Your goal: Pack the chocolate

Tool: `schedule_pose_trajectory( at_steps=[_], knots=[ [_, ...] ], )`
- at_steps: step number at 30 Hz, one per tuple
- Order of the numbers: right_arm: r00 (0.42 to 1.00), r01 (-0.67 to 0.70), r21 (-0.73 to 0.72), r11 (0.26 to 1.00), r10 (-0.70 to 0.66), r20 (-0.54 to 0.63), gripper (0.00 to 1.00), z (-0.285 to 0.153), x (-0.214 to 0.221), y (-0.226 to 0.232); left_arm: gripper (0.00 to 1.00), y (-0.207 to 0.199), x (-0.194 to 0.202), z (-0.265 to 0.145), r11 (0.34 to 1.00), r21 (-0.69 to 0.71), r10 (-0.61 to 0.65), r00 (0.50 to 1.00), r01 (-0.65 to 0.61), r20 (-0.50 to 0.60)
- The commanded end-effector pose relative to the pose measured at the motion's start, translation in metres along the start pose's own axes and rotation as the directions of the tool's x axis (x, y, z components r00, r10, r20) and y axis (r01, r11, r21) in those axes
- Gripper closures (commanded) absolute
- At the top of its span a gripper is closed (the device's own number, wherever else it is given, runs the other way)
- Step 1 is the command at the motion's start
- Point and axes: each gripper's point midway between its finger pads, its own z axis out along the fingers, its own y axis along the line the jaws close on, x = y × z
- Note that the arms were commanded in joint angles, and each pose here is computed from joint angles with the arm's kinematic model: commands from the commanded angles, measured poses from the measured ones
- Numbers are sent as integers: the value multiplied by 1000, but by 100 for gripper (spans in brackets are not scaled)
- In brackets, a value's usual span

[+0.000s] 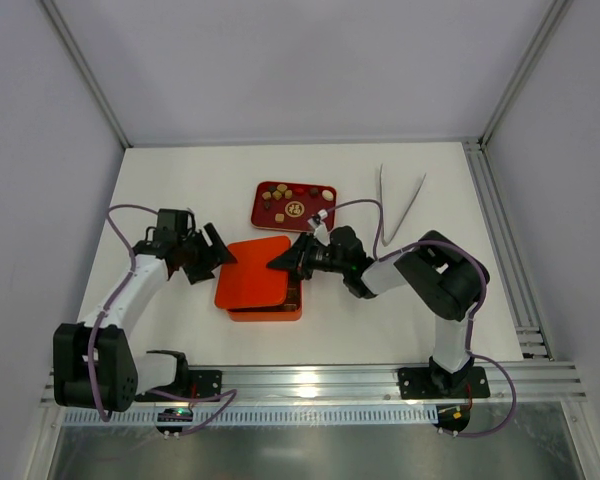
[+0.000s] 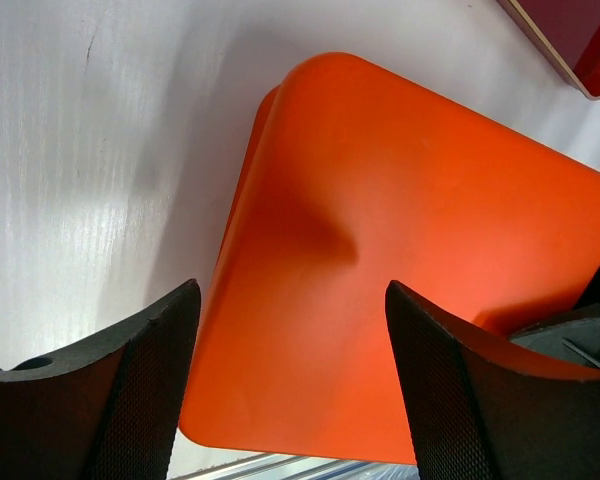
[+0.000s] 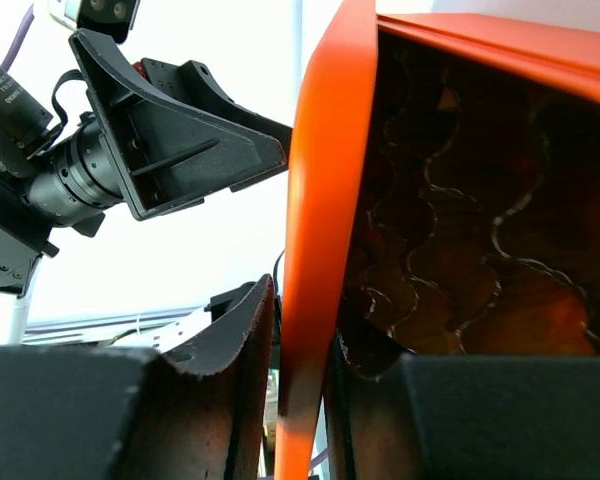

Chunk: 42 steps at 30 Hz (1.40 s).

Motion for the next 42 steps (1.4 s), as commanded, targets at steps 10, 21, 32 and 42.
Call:
schedule_pose_trajectory(
  at_steps=[10, 21, 32, 42],
  knots=[
    [998, 50, -40, 998, -48, 49, 70, -17, -5, 8, 29, -4, 1, 14, 999, 14, 44, 999, -44, -12],
    [995, 61, -3, 998, -60, 74, 63, -35, -8, 0, 31, -10, 4, 17, 998, 12, 67, 998, -66, -20],
    [993, 69, 46, 997, -73, 96, 62, -50, -11, -10, 32, -15, 6, 17, 997, 13, 79, 997, -79, -20],
    [987, 100, 120, 988, -114, 116, 62, -61, -16, -20, 32, -20, 7, 15, 996, 13, 91, 996, -90, -21]
  ],
)
